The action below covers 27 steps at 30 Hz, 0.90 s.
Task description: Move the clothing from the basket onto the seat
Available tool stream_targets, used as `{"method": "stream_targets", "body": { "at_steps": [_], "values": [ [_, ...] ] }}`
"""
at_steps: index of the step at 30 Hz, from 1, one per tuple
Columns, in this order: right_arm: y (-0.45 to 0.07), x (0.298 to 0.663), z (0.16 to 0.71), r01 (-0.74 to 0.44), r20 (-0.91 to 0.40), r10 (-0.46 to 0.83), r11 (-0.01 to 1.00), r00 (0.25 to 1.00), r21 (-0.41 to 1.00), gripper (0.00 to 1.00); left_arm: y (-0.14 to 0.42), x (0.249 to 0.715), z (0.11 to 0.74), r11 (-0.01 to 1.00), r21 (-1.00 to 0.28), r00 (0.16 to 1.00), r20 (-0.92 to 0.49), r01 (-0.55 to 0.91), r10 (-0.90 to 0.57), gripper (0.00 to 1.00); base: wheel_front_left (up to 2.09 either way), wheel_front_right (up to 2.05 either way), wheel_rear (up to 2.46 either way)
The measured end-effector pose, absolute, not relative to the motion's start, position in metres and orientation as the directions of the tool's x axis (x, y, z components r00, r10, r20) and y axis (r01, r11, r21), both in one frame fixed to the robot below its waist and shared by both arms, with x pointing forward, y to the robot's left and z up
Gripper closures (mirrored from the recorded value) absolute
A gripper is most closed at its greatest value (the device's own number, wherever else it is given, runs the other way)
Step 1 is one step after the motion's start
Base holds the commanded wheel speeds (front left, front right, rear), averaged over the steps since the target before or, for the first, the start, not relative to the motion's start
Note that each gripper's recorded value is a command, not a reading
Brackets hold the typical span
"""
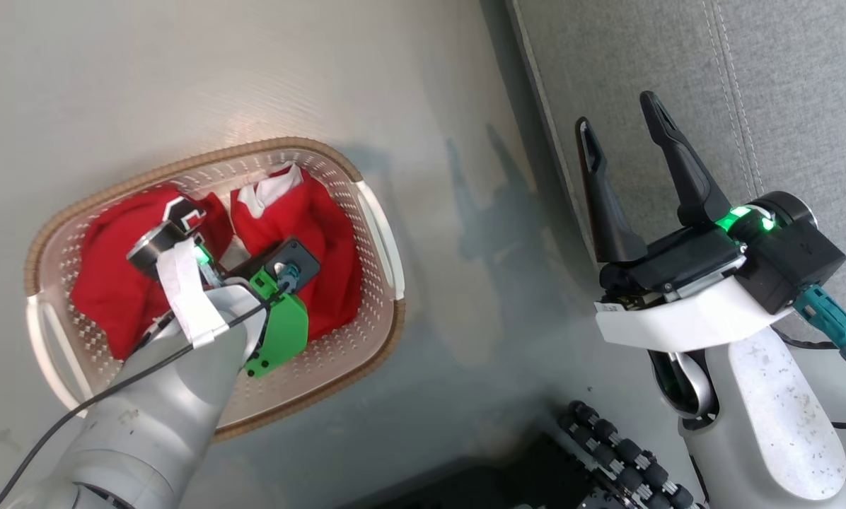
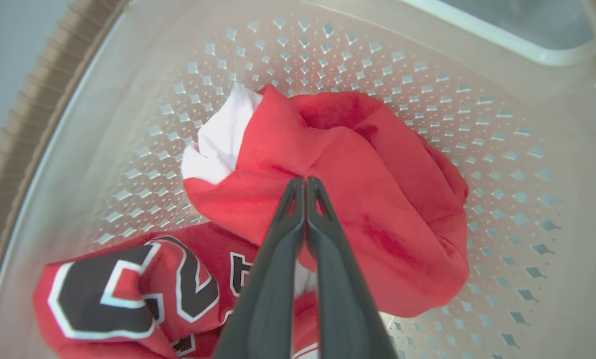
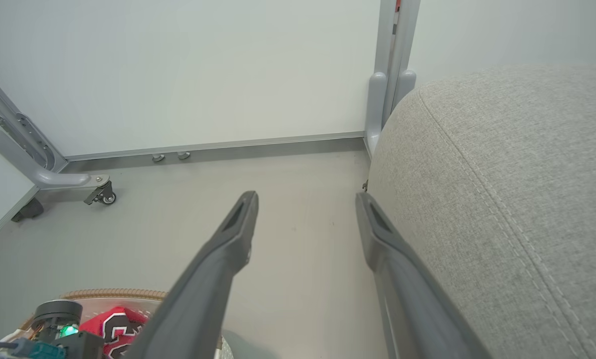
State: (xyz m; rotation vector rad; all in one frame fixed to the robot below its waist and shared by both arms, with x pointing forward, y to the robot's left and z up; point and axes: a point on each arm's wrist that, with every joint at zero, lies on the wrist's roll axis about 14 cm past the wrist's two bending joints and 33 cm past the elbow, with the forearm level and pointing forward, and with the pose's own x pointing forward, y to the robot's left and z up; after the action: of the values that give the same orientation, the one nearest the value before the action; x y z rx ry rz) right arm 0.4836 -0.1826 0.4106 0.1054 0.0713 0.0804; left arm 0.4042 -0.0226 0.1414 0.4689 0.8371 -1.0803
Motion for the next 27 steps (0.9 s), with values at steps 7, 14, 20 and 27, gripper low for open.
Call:
{"method": "stream_targets", "body": {
  "at_steps": [7, 14, 20, 27],
  "values": [
    [-0.174, 0.484, 0.429, -0.102, -0.023, 0.105, 0.988, 0.994, 0.116, 0.0, -0.016, 0.403, 0.168, 0.44, -0.043, 0.261, -0.752, 0.897, -0.606, 1.0, 0.0, 0.0, 0.0],
    [-0.164, 0.484, 0.445, -0.126, 0.016, 0.125, 0.984, 0.992, 0.13, 0.0, -0.012, 0.411, 0.196, 0.461, -0.021, 0.31, -0.713, 0.887, -0.629, 1.0, 0.0, 0.0, 0.0],
    [-0.155, 0.486, 0.448, -0.151, 0.028, 0.148, 0.979, 0.989, 0.139, 0.0, -0.005, 0.41, 0.201, 0.464, -0.01, 0.319, -0.713, 0.886, -0.625, 1.0, 0.0, 0.0, 0.0],
    [-0.158, 0.485, 0.446, -0.143, 0.021, 0.142, 0.98, 0.99, 0.137, 0.0, -0.008, 0.406, 0.198, 0.452, -0.024, 0.301, -0.712, 0.892, -0.634, 1.0, 0.0, 0.0, 0.0]
  ]
}}
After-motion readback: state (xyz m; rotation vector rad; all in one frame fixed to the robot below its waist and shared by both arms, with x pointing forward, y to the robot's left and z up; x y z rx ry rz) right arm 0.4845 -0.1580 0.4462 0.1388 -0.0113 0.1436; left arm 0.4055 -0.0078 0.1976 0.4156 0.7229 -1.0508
